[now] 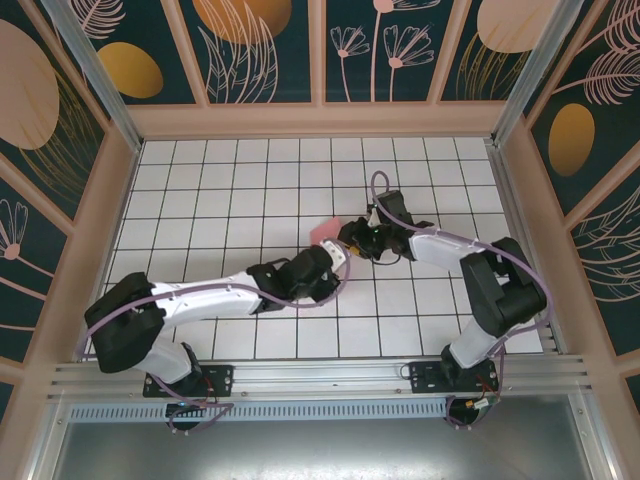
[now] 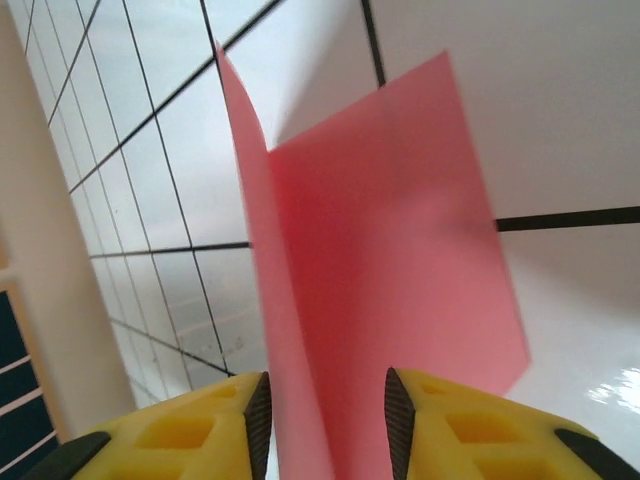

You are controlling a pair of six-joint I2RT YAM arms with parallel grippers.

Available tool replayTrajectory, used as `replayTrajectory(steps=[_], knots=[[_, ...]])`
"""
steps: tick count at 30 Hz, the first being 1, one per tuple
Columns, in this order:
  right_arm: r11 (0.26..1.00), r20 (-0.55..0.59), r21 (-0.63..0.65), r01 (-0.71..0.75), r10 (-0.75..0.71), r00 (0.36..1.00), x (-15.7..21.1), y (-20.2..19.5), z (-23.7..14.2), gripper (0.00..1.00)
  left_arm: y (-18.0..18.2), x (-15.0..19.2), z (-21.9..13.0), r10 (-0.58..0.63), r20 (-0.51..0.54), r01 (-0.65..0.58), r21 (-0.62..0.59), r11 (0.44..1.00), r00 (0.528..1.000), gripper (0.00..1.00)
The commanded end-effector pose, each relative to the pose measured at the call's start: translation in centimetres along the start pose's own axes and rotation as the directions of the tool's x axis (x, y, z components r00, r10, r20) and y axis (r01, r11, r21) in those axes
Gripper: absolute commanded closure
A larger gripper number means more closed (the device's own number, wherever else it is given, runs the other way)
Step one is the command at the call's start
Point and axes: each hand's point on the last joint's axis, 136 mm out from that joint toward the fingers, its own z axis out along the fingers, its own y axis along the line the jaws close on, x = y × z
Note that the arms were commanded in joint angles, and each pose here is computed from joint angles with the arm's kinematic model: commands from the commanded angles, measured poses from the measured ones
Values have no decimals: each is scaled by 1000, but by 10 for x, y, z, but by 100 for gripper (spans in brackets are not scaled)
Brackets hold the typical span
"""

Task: Fold a paper plane with a square sheet of paper (pick it up from the middle)
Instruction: Third fold the triangle at the center of the table.

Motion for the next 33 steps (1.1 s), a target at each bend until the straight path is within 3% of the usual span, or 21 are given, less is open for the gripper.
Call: replayTrajectory(steps=[1,9,16,33], knots=[[997,62,46,60,-63,996,-8,1,-22,60,-17,-6,-13,-66,25,61,180,982,997,100],[990,114,-30,139,-135,984,-15,32,-42,61,-24,-2,-19,-120,-34,124,366,922,992,100],[975,75,-80,205,-199,977,-6,50,-36,69,-22,15,-21,-141,-101,171,436,884,985,100],[960,-87,134,246,-236,968,2,15,27,84,-12,30,-15,-159,-146,206,411,888,976,100]])
